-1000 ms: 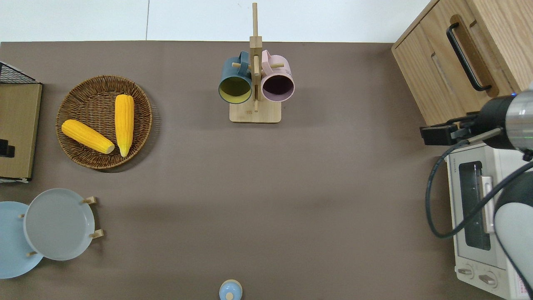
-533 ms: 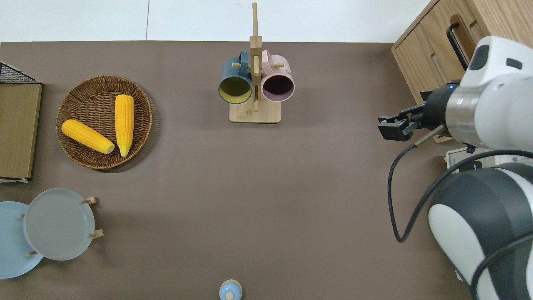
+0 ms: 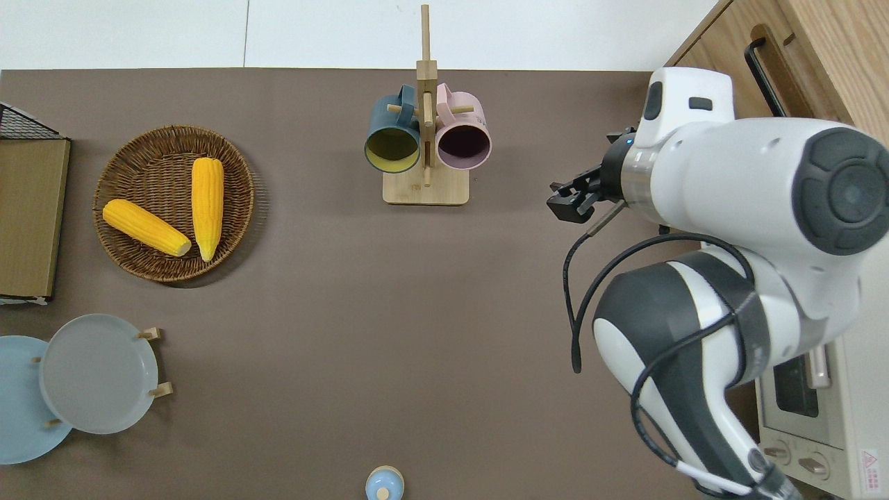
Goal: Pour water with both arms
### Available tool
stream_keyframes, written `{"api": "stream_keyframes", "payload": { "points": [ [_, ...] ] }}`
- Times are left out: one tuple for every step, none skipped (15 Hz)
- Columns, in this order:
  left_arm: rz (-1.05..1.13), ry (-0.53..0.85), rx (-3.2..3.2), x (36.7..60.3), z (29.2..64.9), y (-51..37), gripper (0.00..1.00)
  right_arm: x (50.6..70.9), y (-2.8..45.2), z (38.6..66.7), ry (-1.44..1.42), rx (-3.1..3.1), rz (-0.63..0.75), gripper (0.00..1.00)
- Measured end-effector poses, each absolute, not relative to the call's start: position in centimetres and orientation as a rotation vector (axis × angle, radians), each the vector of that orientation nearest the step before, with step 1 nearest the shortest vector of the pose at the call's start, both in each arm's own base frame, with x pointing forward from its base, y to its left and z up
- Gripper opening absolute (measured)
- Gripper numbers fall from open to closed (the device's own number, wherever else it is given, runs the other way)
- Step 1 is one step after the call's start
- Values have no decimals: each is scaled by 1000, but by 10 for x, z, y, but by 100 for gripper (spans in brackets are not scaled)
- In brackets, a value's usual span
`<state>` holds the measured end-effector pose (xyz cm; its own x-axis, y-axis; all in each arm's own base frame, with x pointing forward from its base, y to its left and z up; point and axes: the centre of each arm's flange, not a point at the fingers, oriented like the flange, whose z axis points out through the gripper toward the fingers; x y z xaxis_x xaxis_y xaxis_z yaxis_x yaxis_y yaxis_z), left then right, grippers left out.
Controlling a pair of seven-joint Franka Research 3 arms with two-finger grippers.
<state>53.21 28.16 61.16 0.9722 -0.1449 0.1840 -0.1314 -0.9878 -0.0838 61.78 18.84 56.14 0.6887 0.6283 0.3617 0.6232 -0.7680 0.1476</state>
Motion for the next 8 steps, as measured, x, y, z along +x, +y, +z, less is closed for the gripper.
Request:
{"api": "stream_keyframes", "payload": {
  "points": [
    [-342, 210, -3068, 531, 608, 294, 100, 621, 193, 555, 1074, 2872, 632, 99],
    [-386, 214, -3084, 529, 604, 306, 100, 623, 196, 550, 1081, 2869, 635, 98],
    [-431, 224, -3090, 528, 599, 318, 100, 625, 198, 546, 1087, 2864, 641, 98],
    [-491, 230, -3084, 528, 594, 331, 100, 627, 202, 541, 1096, 2856, 644, 98],
    [-543, 222, -3073, 529, 592, 340, 100, 629, 204, 537, 1106, 2844, 644, 98],
    [-599, 209, -3060, 530, 589, 348, 100, 630, 208, 533, 1123, 2818, 647, 98],
    [-654, 190, -3051, 532, 587, 355, 100, 632, 213, 530, 1147, 2782, 650, 98],
    [-712, 169, -3050, 536, 584, 358, 100, 634, 220, 528, 1173, 2743, 651, 98]
  ]
}}
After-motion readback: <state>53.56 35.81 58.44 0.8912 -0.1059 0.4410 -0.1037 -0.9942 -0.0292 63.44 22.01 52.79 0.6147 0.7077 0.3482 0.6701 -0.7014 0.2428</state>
